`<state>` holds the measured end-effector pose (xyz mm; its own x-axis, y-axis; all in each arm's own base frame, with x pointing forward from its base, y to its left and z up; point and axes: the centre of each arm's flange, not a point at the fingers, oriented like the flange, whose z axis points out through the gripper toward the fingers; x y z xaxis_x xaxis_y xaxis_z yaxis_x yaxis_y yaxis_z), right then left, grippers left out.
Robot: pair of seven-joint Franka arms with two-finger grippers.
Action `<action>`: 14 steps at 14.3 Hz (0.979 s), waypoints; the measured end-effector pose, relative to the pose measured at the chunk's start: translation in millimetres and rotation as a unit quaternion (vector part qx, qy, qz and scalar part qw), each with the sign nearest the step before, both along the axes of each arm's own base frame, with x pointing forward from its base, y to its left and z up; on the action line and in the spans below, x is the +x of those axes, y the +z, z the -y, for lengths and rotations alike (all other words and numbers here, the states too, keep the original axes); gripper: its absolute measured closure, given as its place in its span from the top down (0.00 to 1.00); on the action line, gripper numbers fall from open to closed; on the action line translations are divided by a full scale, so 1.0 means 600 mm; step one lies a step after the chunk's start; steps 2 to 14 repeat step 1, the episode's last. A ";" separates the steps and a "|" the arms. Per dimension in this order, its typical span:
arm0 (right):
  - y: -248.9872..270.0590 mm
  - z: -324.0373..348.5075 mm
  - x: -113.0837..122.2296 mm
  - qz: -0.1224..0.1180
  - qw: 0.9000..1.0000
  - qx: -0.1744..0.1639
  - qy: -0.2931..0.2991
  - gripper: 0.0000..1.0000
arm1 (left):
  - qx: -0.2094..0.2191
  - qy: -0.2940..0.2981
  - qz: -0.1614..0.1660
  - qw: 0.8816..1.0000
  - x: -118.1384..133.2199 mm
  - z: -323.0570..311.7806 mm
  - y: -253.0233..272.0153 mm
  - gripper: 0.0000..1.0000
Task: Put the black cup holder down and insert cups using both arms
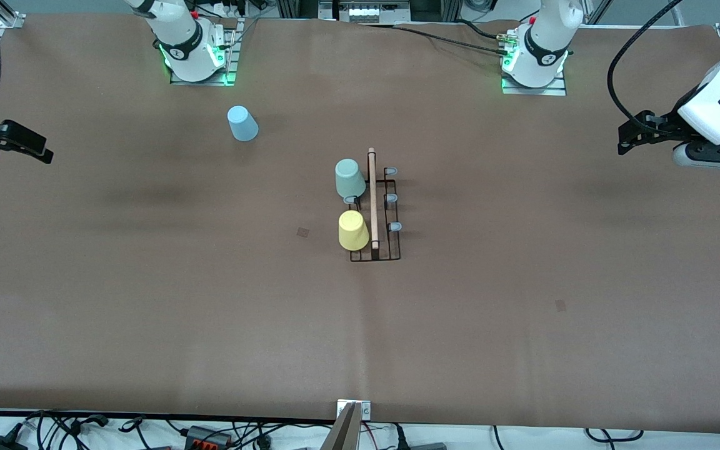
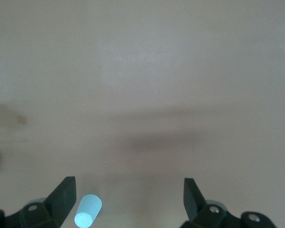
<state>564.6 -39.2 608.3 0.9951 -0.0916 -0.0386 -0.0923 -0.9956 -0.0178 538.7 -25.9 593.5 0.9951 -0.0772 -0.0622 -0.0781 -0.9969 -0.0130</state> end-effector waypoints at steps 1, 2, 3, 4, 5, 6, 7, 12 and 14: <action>0.000 0.004 0.000 0.000 1.000 0.001 -0.002 1.00 | 0.000 0.000 0.000 1.000 0.000 0.000 0.000 1.00; 0.000 0.004 0.000 0.000 1.000 0.001 -0.002 1.00 | 0.000 0.000 0.000 1.000 0.000 0.000 0.000 1.00; 0.000 0.004 0.000 0.000 1.000 0.001 -0.002 1.00 | 0.000 0.000 0.000 1.000 0.000 0.000 0.000 1.00; 0.000 0.004 0.000 0.000 1.000 0.001 -0.002 1.00 | 0.000 0.000 0.000 1.000 0.000 0.000 0.000 1.00; 0.000 0.004 0.000 0.000 1.000 0.001 -0.002 1.00 | 0.000 0.000 0.000 1.000 0.000 0.000 0.000 1.00; 0.000 0.004 0.000 0.000 1.000 0.001 -0.002 1.00 | 0.000 0.000 0.000 1.000 0.000 0.000 0.000 1.00; 0.000 0.004 0.000 0.000 1.000 0.001 -0.002 1.00 | 0.000 0.000 0.000 1.000 0.000 0.000 0.000 1.00; 0.000 0.004 0.000 0.000 1.000 0.001 -0.002 1.00 | 0.000 0.000 0.000 1.000 0.000 0.000 0.000 1.00; 0.000 0.004 0.000 0.000 1.000 0.001 -0.002 1.00 | 0.000 0.000 0.000 1.000 0.000 0.000 0.000 1.00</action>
